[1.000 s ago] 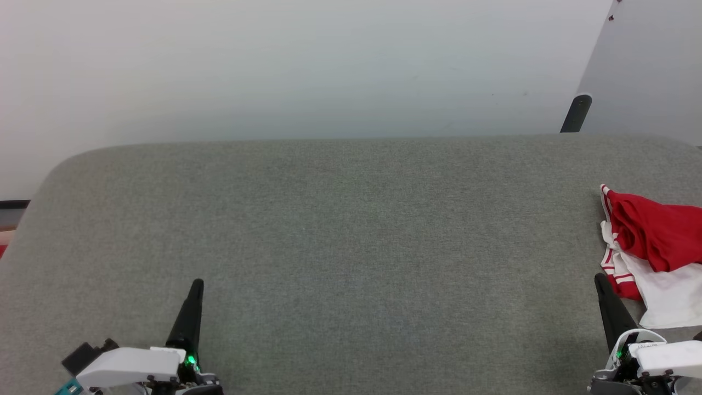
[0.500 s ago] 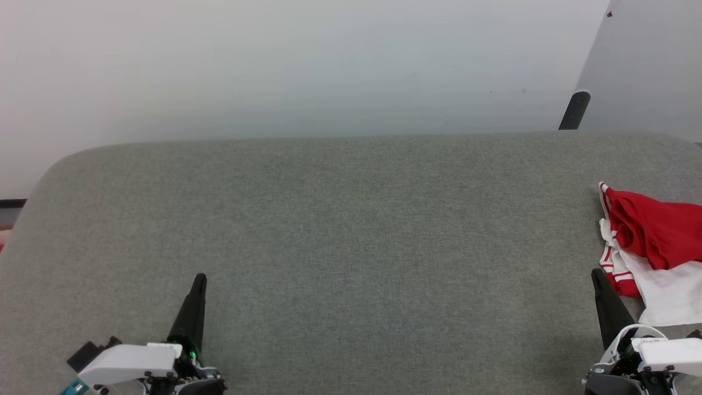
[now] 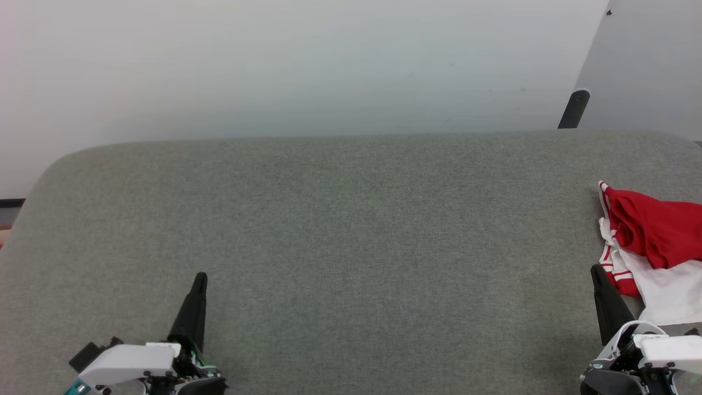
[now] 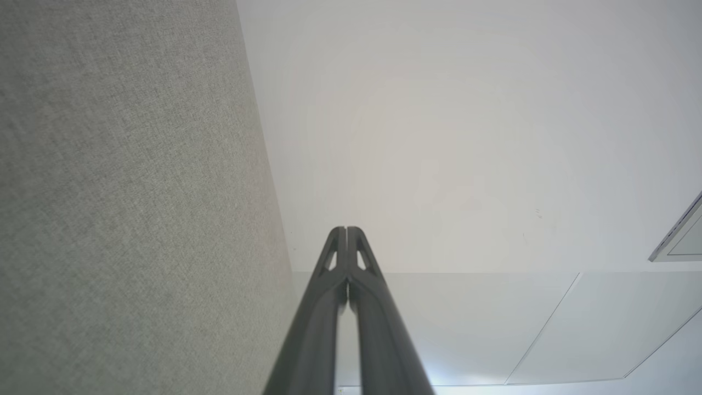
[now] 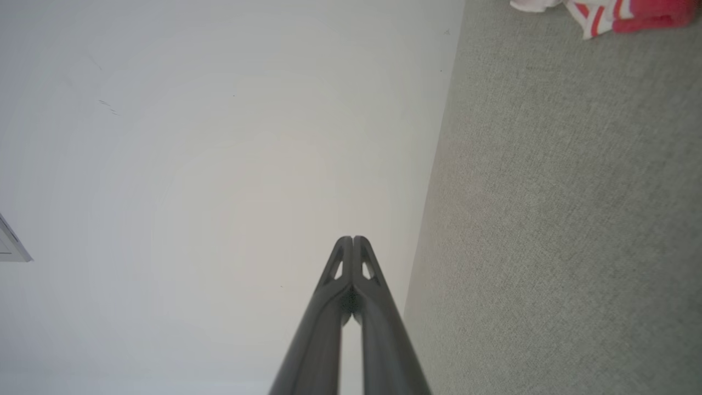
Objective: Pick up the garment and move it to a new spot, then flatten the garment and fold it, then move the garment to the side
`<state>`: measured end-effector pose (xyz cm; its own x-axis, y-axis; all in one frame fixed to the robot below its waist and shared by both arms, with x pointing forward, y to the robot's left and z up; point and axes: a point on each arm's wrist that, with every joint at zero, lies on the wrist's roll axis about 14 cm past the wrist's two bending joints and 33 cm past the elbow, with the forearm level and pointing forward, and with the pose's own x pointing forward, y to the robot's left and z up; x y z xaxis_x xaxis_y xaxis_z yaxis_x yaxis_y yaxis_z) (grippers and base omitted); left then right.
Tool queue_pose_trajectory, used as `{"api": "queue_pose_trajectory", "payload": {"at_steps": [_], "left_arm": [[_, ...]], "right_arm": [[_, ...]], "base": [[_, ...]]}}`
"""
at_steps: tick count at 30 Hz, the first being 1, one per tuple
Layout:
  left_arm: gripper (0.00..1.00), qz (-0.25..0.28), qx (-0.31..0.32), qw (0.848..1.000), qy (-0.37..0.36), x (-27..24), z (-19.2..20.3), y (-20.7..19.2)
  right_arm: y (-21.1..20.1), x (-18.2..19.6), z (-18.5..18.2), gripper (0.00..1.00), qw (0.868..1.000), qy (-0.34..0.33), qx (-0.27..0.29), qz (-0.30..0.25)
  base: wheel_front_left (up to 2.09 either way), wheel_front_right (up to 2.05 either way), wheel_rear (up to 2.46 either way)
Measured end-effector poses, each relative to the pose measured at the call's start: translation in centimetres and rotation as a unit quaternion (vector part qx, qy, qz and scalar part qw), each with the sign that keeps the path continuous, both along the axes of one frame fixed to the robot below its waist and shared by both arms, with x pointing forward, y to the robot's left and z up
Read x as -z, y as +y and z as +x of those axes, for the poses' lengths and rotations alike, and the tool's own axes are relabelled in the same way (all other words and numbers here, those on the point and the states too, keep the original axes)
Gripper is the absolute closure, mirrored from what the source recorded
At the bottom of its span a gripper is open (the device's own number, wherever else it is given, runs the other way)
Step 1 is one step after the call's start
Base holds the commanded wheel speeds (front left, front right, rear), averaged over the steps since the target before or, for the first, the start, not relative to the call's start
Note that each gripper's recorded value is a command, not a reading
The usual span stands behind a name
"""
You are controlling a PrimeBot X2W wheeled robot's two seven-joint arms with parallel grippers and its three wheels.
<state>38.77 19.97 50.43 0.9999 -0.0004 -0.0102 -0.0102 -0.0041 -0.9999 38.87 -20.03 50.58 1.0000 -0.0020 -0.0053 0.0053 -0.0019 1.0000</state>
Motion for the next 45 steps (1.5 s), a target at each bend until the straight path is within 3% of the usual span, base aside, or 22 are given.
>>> {"api": "queue_pose_trajectory", "payload": {"at_steps": [45], "left_arm": [[1.0, 0.0, 0.0, 1.0, 0.0, -0.01, 0.0, 0.0]], "right_arm": [[0.01, -0.01, 0.0, 1.0, 1.0, 0.0, 0.0, 0.0]], "base": [[0.0, 0.0, 0.0]]}}
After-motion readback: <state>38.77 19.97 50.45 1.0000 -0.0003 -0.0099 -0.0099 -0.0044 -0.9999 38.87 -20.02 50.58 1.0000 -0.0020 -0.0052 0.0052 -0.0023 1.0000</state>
